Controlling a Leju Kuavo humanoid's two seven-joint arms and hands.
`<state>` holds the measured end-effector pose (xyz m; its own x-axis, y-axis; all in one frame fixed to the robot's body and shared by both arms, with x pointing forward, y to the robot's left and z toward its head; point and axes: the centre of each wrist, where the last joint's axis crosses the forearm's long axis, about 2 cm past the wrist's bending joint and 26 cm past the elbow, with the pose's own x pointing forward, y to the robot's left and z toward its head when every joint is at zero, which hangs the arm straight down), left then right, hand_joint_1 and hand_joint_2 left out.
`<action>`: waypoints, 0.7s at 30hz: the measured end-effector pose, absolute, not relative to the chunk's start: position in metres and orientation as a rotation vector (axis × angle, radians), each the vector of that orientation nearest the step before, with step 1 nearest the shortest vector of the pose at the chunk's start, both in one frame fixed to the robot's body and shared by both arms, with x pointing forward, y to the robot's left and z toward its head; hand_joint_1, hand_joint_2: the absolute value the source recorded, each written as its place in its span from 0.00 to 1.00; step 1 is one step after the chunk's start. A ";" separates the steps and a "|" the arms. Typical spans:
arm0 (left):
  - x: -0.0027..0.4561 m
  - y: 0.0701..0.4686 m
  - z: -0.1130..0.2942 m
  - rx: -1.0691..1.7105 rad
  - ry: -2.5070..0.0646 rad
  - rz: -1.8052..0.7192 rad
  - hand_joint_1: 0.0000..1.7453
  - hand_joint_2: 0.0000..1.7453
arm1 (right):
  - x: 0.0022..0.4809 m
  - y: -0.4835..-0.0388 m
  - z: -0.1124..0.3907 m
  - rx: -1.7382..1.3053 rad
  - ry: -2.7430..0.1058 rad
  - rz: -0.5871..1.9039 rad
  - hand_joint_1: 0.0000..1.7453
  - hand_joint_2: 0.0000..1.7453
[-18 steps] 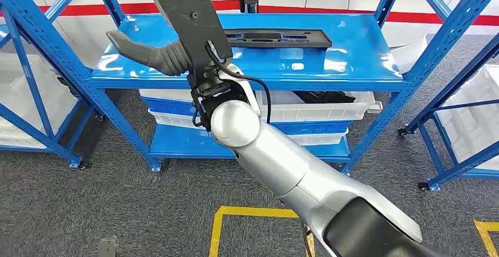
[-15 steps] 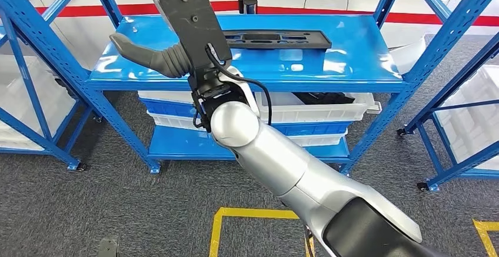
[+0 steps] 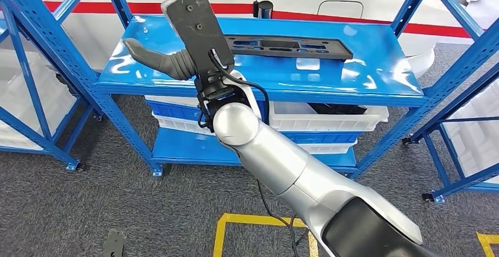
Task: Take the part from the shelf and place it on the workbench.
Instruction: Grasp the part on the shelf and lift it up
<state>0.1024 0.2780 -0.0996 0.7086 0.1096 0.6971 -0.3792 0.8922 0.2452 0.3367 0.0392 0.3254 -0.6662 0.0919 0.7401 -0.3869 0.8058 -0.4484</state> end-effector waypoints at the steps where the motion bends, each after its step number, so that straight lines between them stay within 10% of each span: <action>1: 0.103 0.278 -0.099 0.389 -0.742 0.272 0.00 0.00 | 0.337 0.039 0.325 0.212 -2.181 0.759 0.00 1.00; 21: 0.108 0.284 -0.098 0.414 -0.778 0.204 0.00 0.00 | 0.338 0.037 0.313 0.234 -2.149 0.767 0.00 1.00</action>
